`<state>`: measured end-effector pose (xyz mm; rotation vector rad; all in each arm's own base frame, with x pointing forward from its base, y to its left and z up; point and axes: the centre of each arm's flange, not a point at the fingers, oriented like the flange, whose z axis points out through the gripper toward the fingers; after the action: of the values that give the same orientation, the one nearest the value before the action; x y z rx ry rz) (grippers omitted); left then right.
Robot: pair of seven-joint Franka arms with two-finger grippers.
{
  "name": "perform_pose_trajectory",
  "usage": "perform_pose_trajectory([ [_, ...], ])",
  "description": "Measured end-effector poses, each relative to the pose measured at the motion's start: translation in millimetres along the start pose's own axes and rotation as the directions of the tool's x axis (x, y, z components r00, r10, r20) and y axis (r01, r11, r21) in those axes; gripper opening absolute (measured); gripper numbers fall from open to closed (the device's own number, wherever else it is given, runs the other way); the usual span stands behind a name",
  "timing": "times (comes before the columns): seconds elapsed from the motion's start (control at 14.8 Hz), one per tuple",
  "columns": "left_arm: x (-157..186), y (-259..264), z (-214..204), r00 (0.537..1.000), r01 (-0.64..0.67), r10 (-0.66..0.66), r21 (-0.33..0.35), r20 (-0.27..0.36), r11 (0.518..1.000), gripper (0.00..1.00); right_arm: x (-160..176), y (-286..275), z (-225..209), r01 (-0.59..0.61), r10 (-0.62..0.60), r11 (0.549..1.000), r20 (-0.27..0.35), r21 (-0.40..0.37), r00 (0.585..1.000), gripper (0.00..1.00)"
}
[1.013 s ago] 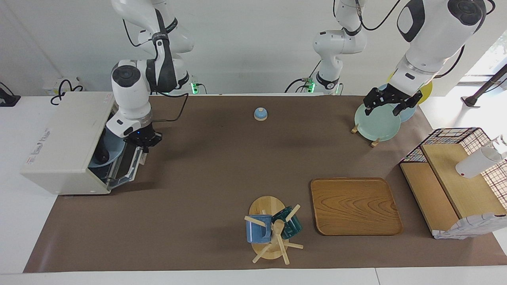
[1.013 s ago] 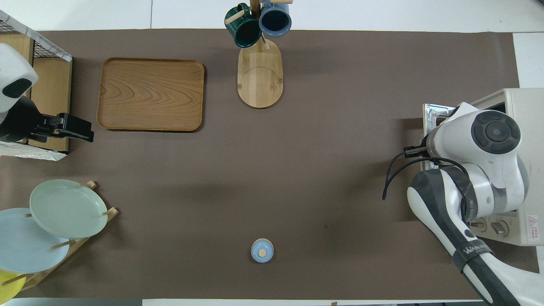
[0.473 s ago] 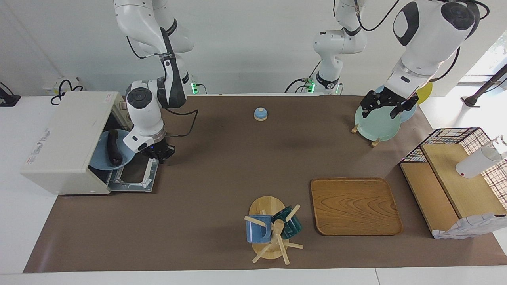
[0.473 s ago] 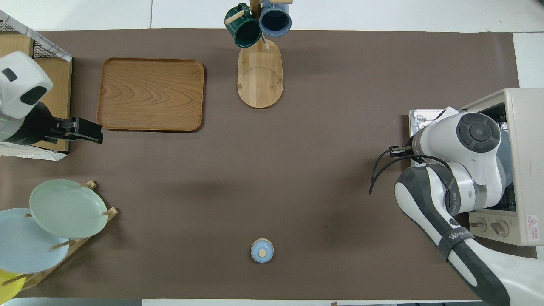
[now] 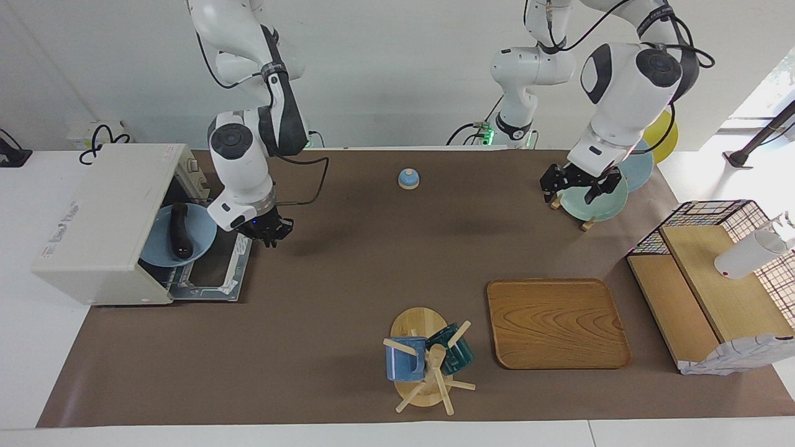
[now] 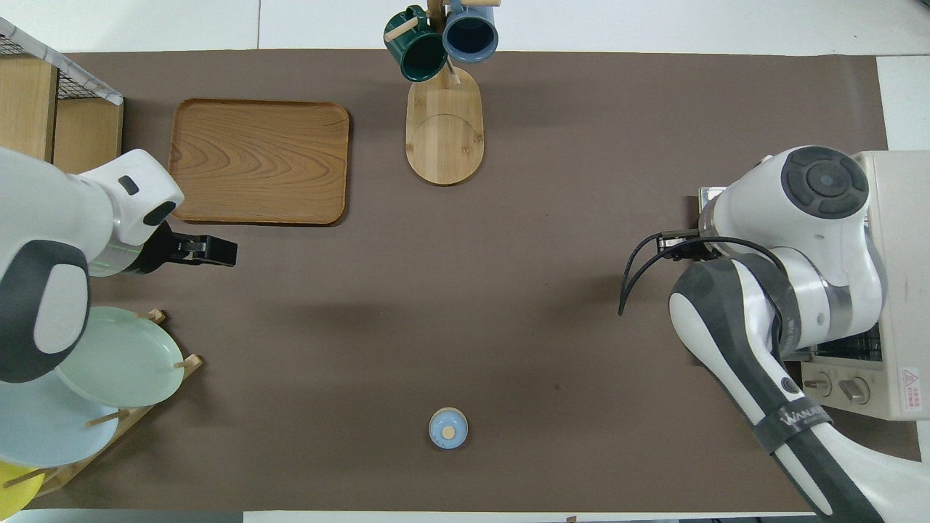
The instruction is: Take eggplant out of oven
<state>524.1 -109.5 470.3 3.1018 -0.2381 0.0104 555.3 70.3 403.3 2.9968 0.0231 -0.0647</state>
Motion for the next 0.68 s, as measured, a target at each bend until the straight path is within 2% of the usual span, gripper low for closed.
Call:
perform_pose_trajectory([
  [0.14, 2, 3, 24, 1.0, -0.006, 0.006, -0.001, -0.002, 1.0, 1.0, 0, 18, -3, 0.029, -0.029, 0.996, 0.001, -0.081, 1.0, 0.55],
  [0.2, 3, 2, 31, 1.0, -0.005, 0.005, -0.001, 0.001, 1.0, 1.0, 0, 31, 1, 0.047, -0.047, 0.994, 0.011, -0.093, 0.999, 0.55],
  [0.34, 5, 2, 36, 1.0, -0.004, 0.004, -0.002, 0.004, 1.0, 1.0, -2, 59, 14, 0.065, -0.062, 0.994, 0.03, -0.089, 0.998, 0.41],
  [0.68, 5, 2, 35, 1.0, 0.002, -0.002, -0.002, 0.002, 1.0, 1.0, -14, 60, 44, 0.113, -0.112, 0.991, 0.017, -0.074, 0.994, 0.4],
])
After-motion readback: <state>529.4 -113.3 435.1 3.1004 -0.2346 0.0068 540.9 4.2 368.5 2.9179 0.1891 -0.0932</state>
